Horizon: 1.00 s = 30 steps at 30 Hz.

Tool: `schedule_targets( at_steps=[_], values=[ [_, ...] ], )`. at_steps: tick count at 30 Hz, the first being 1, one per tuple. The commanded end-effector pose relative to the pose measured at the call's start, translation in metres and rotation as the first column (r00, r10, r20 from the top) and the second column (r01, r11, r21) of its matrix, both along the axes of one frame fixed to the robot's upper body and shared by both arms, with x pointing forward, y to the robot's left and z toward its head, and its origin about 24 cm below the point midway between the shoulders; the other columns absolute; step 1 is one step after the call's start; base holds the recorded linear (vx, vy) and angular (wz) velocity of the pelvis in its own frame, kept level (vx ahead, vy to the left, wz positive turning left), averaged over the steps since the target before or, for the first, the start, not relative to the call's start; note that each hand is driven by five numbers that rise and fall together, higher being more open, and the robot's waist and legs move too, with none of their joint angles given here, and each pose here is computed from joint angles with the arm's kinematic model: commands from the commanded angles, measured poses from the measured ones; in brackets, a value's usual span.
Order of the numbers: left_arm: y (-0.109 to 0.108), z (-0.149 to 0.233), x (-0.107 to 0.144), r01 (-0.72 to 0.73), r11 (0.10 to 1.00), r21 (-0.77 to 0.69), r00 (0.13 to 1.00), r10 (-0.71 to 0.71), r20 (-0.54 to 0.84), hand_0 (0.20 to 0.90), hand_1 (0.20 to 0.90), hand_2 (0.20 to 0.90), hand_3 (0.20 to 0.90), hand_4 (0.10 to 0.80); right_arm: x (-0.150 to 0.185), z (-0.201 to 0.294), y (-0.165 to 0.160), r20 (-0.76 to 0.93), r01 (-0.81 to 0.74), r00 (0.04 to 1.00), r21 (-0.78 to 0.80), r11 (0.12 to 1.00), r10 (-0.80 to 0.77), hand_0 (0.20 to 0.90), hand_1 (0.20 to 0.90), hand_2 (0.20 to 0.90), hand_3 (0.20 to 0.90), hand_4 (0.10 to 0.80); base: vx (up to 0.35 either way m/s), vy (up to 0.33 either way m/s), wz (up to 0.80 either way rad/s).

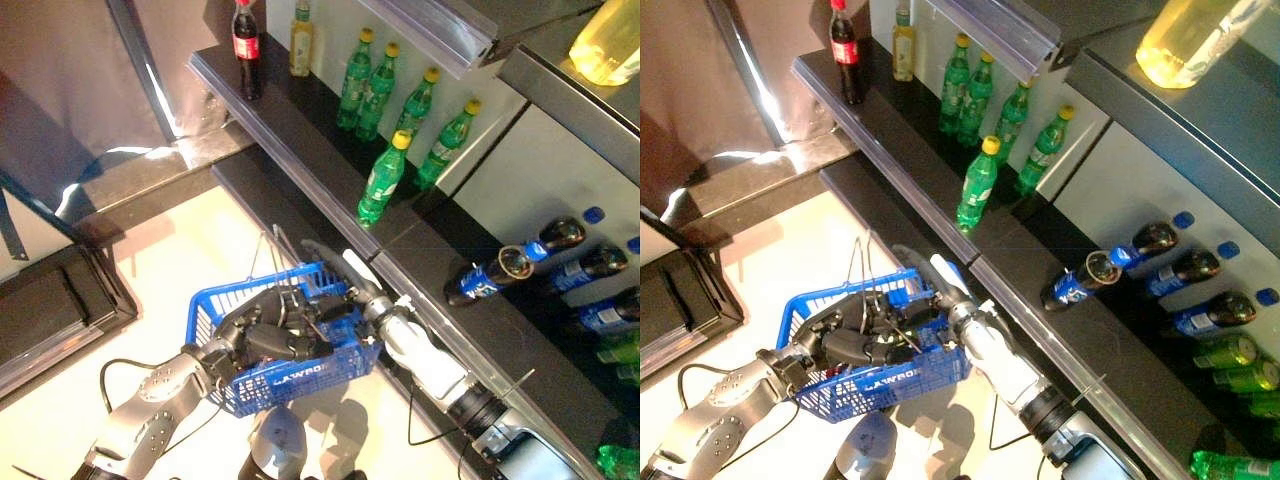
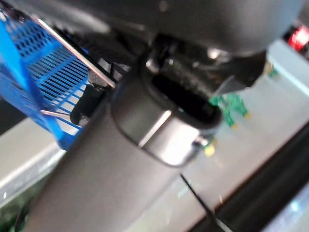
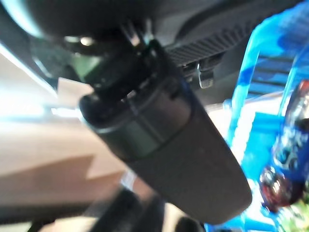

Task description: Pick up the drink and place into the basket.

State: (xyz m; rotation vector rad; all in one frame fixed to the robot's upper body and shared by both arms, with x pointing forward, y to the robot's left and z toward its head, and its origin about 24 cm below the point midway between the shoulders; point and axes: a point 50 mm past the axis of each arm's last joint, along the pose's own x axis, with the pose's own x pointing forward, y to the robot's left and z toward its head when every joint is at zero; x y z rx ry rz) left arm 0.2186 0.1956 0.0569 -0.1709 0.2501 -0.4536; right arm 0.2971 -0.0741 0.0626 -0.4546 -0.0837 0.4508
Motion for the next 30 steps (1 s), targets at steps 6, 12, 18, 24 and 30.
schedule_targets(
  at_steps=[6, 12, 18, 24, 30],
  values=[
    [-0.008, 0.126, 0.008, 0.017, 0.955, -0.295, 0.659, 0.211, 0.722, 0.3, 0.3, 0.3, 0.2, 0.1, -0.009, 0.03, -0.011, 0.164, 0.023, 0.985, 0.138, 0.99, -0.046, 0.9, 0.9, 0.9, 0.9, 0.8, -0.015, 0.014, -0.07],
    [0.024, 0.103, 0.014, -0.309, 0.895, -0.32, 0.614, 0.445, 0.652, 0.3, 0.3, 0.3, 0.2, 0.1, -0.025, 0.026, -0.031, 0.211, 0.097, 0.967, 0.225, 0.97, -0.145, 0.9, 0.9, 0.9, 0.9, 0.8, -0.045, 0.071, -0.51],
    [0.052, 0.081, 0.012, -0.543, 0.792, -0.278, 0.544, 0.584, 0.602, 0.3, 0.3, 0.3, 0.2, 0.1, -0.039, 0.016, -0.057, 0.193, 0.153, 0.957, 0.295, 0.943, -0.216, 0.9, 0.9, 0.9, 0.9, 0.8, -0.019, 0.043, -0.21],
    [0.073, 0.058, 0.01, -0.666, 0.702, -0.252, 0.512, 0.676, 0.531, 0.3, 0.3, 0.3, 0.2, 0.1, -0.048, 0.005, -0.076, 0.148, 0.208, 0.952, 0.325, 0.922, -0.267, 0.9, 0.9, 0.9, 0.9, 0.8, -0.014, 0.031, -0.26],
    [0.1, 0.022, 0.002, -0.828, 0.534, -0.17, 0.433, 0.802, 0.412, 0.3, 0.3, 0.3, 0.2, 0.1, -0.06, -0.015, -0.118, 0.065, 0.392, 0.899, 0.325, 0.861, -0.433, 0.9, 0.9, 0.9, 0.9, 0.8, 0.015, 0.008, -0.33]
  ],
)
